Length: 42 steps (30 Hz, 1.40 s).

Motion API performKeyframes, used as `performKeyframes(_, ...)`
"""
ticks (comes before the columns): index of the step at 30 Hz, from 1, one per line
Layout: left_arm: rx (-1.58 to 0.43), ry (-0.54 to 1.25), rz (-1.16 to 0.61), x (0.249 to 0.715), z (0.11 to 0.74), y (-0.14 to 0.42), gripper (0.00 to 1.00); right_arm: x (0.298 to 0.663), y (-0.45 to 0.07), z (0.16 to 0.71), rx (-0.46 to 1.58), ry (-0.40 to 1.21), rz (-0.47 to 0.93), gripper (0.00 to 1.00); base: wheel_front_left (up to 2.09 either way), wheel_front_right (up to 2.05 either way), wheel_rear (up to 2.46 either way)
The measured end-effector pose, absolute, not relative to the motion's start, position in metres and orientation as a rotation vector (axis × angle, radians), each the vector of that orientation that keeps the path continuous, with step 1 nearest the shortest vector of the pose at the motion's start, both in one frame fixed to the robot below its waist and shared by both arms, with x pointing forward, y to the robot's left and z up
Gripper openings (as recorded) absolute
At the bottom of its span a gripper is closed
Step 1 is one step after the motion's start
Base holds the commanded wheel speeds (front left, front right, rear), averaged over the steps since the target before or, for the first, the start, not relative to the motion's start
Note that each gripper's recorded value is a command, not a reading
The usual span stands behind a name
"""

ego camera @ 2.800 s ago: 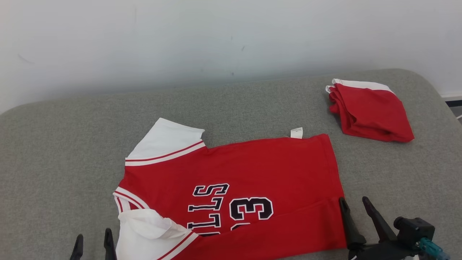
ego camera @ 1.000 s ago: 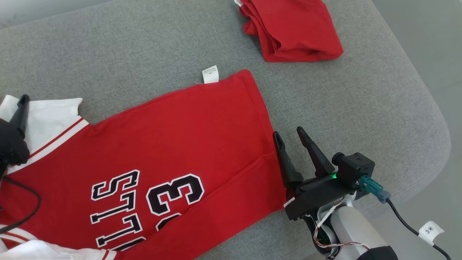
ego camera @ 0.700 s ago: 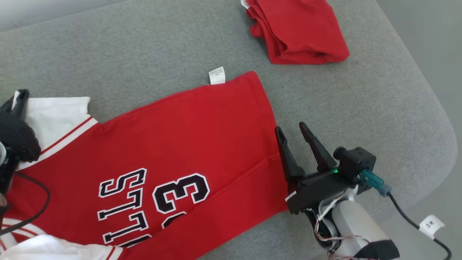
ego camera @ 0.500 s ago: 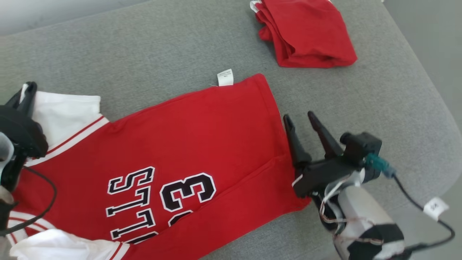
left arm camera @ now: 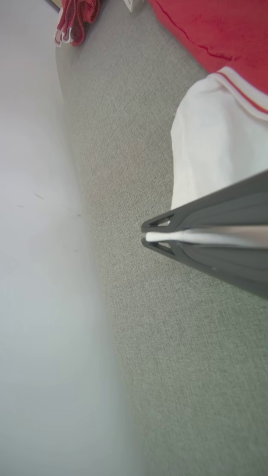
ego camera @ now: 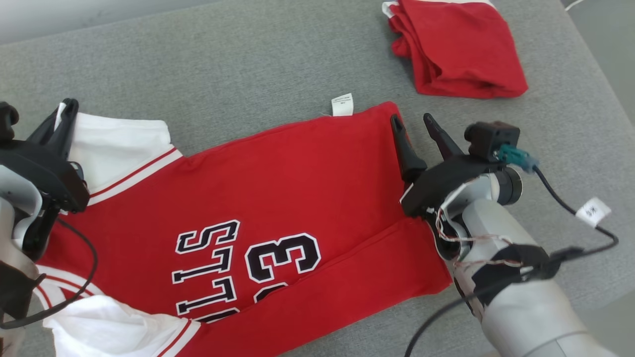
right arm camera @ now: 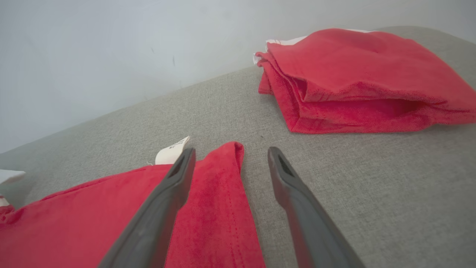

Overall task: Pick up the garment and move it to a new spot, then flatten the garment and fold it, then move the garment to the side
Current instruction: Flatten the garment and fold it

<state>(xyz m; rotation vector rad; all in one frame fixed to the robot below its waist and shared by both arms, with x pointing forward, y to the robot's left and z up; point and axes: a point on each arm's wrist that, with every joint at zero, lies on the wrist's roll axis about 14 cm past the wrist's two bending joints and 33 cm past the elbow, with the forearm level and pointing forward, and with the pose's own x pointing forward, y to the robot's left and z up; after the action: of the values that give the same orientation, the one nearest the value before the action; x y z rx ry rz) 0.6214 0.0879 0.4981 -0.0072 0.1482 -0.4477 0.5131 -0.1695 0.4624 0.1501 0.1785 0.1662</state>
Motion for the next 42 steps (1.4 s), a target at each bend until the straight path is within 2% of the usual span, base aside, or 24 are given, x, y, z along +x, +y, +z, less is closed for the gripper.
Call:
performKeyframes(16, -0.017, 0.119, -0.470, 0.618, 0.496, 0.084, 0.00, 0.553, -0.181, 0.436, 0.185, 0.307, 0.084, 1.00, 0.00, 0.00, 0.00)
performKeyframes(17, -0.017, 0.117, -0.472, 0.619, 0.496, 0.084, 0.00, 0.554, -0.182, 0.433, 0.194, 0.318, 0.076, 0.91, 0.00, 0.00, 0.00)
performKeyframes(18, -0.017, 0.116, -0.472, 0.619, 0.496, 0.085, 0.00, 0.555, -0.181, 0.430, 0.189, 0.334, 0.076, 0.30, 0.00, 0.00, 0.00)
performKeyframes(19, -0.017, 0.115, -0.471, 0.619, 0.496, 0.085, 0.00, 0.557, -0.181, 0.428, 0.185, 0.340, 0.077, 0.10, 0.00, 0.00, 0.00)
performKeyframes(20, -0.016, 0.115, -0.471, 0.619, 0.495, 0.086, 0.00, 0.558, -0.180, 0.427, 0.182, 0.337, 0.078, 0.00, 0.00, 0.00, 0.00)
performKeyframes(35, -0.059, -0.001, -0.436, 0.607, 0.535, 0.101, 0.00, 0.565, -0.163, 0.469, 0.125, 0.219, 0.150, 0.00, 0.00, 0.00, 0.00)
performKeyframes(42, -0.125, -0.068, -0.440, 0.575, 0.554, 0.105, 0.00, 0.541, -0.158, 0.470, 0.126, 0.201, 0.196, 0.00, 0.00, 0.00, 0.00)
